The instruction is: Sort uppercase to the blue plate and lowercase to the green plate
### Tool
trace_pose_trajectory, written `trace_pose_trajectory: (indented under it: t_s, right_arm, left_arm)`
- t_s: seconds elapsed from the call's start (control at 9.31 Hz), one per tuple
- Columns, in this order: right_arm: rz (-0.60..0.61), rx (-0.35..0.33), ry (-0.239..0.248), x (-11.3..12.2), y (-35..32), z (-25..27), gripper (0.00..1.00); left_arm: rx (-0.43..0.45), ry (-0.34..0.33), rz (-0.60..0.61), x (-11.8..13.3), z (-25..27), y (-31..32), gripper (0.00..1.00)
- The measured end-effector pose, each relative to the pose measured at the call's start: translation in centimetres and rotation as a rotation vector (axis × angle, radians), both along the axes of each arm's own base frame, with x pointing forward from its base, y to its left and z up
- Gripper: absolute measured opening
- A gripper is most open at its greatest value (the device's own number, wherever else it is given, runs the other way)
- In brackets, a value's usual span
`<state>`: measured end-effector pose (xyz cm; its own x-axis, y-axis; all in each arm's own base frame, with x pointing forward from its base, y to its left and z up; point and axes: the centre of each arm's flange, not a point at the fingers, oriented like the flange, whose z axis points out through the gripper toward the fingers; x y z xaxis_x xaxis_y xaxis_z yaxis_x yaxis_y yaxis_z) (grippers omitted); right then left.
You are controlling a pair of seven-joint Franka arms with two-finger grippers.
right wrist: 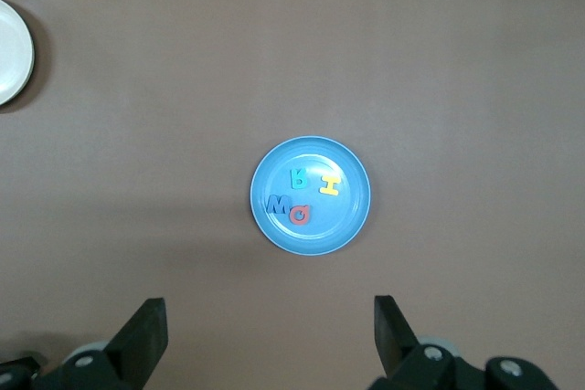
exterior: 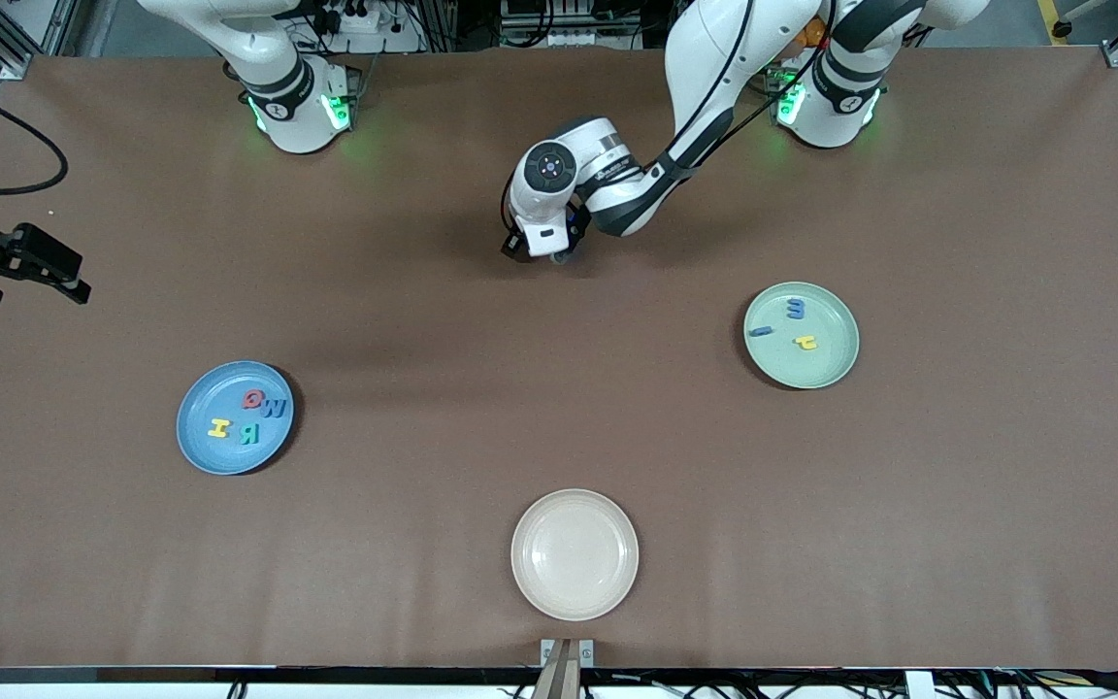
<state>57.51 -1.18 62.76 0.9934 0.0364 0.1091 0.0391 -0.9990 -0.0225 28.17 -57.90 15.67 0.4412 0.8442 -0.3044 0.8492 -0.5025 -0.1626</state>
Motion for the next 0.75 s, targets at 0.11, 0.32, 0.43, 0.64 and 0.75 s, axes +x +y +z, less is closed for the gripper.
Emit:
trace_pose_trajectory:
  t_s: [0.11,0.32,0.43,0.64,0.75]
  right_arm:
    - [-0.008,0.001,0.008,-0.07,0.01,-0.07,1.0]
    - [-0.024,0.005,0.003,-0.12,0.03,0.46,1.0]
    - [-0.026,0.008,0.002,-0.18,0.07,0.76,1.0]
    - [-0.026,0.011,0.009,-0.18,0.15,0.66,1.0]
    - [-0.027,0.012,0.011,-0.17,0.19,0.6,1.0]
  left_arm:
    - [0.003,0.001,-0.001,0.02,0.05,-0.02,0.5]
    - [0.013,0.008,-0.004,-0.11,0.14,0.01,0.44]
    - [0.017,0.01,-0.005,-0.15,0.2,0.02,0.38]
    - [0.023,0.015,-0.008,-0.28,0.29,0.03,0.31]
    - [0.023,0.015,-0.008,-0.28,0.29,0.03,0.31]
